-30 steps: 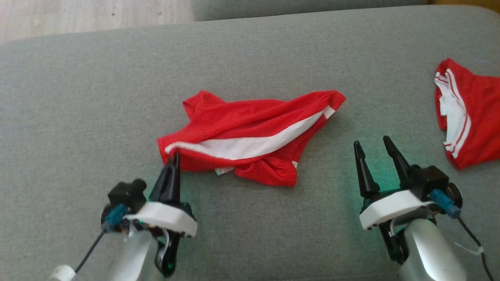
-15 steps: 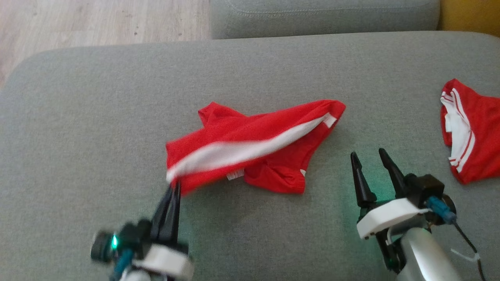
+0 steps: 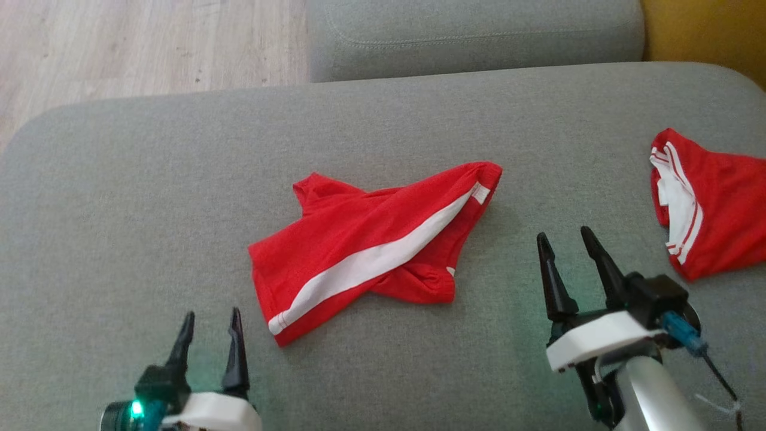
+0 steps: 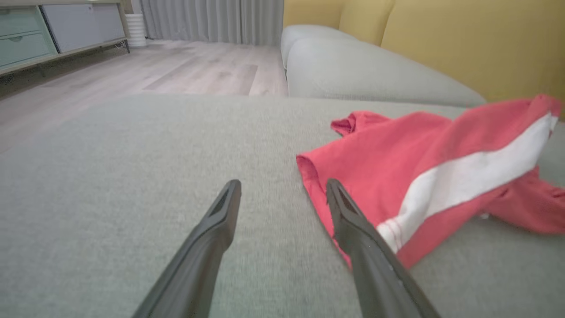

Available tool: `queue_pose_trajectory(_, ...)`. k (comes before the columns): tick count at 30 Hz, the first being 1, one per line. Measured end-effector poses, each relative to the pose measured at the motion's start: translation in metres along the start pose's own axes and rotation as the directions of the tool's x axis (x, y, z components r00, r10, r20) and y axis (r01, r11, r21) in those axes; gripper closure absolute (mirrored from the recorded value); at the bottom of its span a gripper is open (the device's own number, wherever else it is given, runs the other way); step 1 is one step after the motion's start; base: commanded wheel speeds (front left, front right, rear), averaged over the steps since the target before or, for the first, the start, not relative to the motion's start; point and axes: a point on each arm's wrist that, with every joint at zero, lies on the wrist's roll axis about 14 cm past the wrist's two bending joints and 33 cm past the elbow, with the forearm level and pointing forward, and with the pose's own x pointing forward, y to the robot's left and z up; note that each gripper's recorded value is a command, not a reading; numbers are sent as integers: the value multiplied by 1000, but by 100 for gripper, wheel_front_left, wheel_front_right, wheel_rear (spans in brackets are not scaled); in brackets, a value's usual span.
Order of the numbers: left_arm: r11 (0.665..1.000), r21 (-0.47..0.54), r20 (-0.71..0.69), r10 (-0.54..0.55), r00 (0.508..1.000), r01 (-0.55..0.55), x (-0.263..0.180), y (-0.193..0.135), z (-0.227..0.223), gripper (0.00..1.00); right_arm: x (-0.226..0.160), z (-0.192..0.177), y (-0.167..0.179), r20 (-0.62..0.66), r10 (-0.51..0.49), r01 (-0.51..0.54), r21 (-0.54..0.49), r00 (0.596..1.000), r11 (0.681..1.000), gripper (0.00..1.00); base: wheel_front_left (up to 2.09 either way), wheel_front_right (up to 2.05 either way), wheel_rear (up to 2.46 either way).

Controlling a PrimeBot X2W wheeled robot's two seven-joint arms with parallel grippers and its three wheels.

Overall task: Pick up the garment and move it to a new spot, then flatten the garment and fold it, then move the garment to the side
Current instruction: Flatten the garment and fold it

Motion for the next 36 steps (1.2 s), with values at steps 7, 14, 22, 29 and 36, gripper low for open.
queue_pose_trajectory(7,996,-91,64,4,998,2,1,-4,20,0,-14,-2,4,0,1,-1,15,1000,1000,0,0,0,0)
queue_pose_trajectory(14,996,-92,106,11,994,-1,-3,-8,32,0,-17,15,3,55,-4,4,3,998,1000,0,0,0,0)
queue_pose_trajectory(22,993,-113,63,-17,998,25,-15,-18,15,0,-26,2,6,17,2,-2,0,1000,1000,0,0,0,0)
queue_pose_trajectory(29,952,-292,-62,-117,991,93,-23,-39,-27,0,-25,-8,10,-12,13,-13,2,1000,1000,0,0,0,0)
queue_pose_trajectory(36,908,-390,-98,-207,973,154,-14,-68,-35,0,-27,-20,5,-51,0,1,8,999,1000,0,0,0,0)
